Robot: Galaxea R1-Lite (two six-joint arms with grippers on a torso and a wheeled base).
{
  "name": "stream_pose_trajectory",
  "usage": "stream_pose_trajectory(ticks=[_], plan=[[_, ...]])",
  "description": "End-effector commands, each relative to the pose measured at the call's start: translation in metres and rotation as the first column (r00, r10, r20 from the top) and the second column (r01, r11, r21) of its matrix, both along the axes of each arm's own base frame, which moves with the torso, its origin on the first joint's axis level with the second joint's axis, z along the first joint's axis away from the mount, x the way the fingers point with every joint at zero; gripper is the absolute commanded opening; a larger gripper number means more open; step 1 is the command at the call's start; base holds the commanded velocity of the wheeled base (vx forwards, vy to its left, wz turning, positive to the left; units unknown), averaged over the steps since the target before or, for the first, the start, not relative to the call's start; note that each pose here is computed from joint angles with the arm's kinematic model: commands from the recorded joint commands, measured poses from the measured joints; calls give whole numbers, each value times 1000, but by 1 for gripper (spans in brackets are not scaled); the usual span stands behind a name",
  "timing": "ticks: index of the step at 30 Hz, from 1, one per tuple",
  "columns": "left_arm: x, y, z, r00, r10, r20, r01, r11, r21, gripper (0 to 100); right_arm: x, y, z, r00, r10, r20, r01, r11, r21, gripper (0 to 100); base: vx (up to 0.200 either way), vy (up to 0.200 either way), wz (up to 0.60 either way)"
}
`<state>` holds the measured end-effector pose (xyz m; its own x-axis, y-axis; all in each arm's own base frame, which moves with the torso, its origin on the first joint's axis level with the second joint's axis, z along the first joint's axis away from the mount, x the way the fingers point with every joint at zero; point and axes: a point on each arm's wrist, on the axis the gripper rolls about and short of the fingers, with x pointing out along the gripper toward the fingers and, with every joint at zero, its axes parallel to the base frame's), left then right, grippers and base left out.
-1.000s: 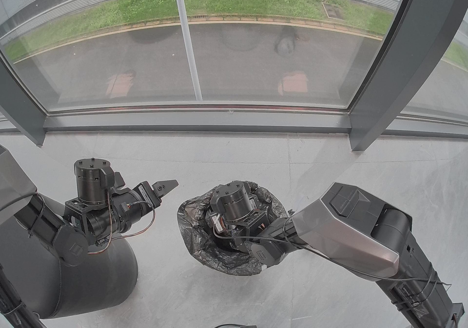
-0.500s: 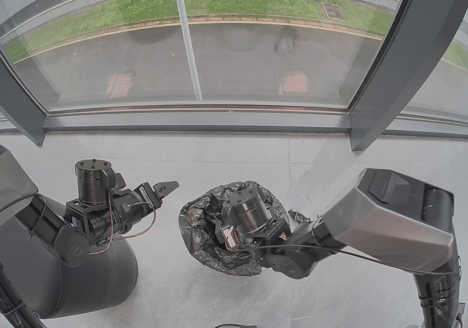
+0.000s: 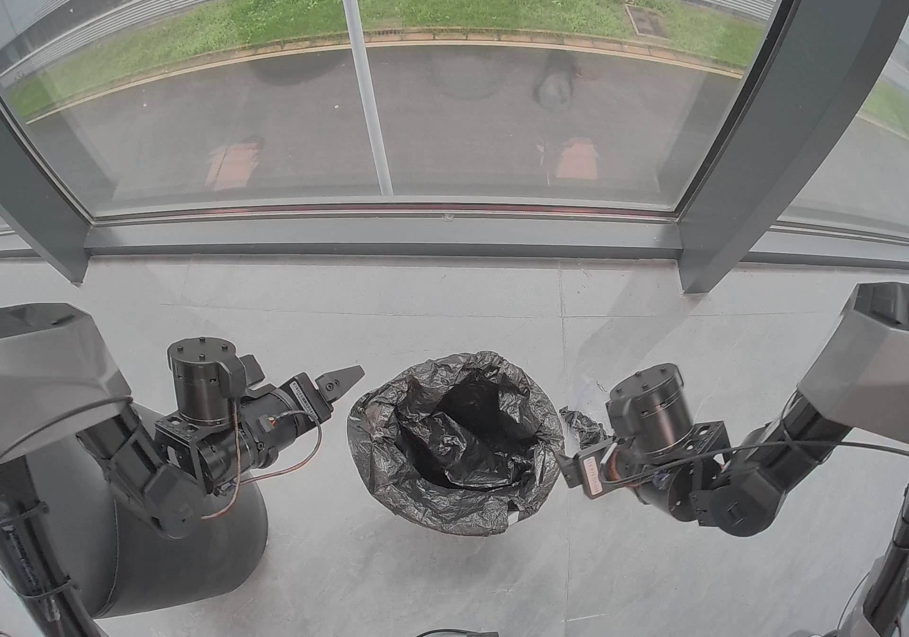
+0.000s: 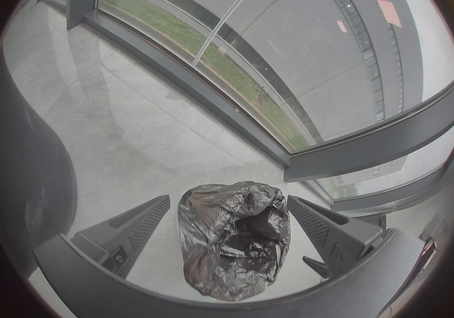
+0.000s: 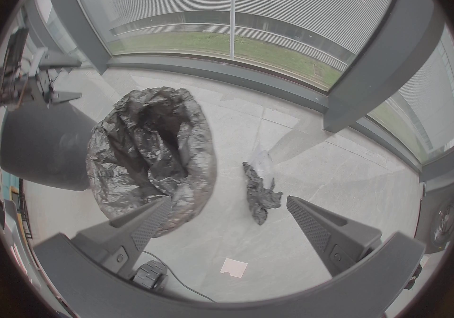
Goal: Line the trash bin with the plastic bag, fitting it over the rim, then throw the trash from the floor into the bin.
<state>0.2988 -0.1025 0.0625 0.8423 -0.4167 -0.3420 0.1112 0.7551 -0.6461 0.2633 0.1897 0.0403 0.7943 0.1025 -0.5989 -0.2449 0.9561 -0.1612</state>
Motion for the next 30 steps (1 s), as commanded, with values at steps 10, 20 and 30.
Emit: stream_pose_trajectory(ticks=[10, 20, 30], plan=[[7, -10, -103, 994, -13, -109, 19, 999, 49, 100, 104, -58, -27, 999, -35, 19, 35, 999, -18, 100, 0, 0, 0], [-10, -29, -69, 1000, 7, -29, -3, 992, 130, 100, 133, -58, -42, 1000, -24, 12, 24, 999, -43, 100, 0, 0, 0], [-62, -13, 2, 983, 53, 178, -108, 942, 317, 100, 154, -77, -41, 990, -17, -136, 13, 1000, -28, 100, 0, 0, 0]])
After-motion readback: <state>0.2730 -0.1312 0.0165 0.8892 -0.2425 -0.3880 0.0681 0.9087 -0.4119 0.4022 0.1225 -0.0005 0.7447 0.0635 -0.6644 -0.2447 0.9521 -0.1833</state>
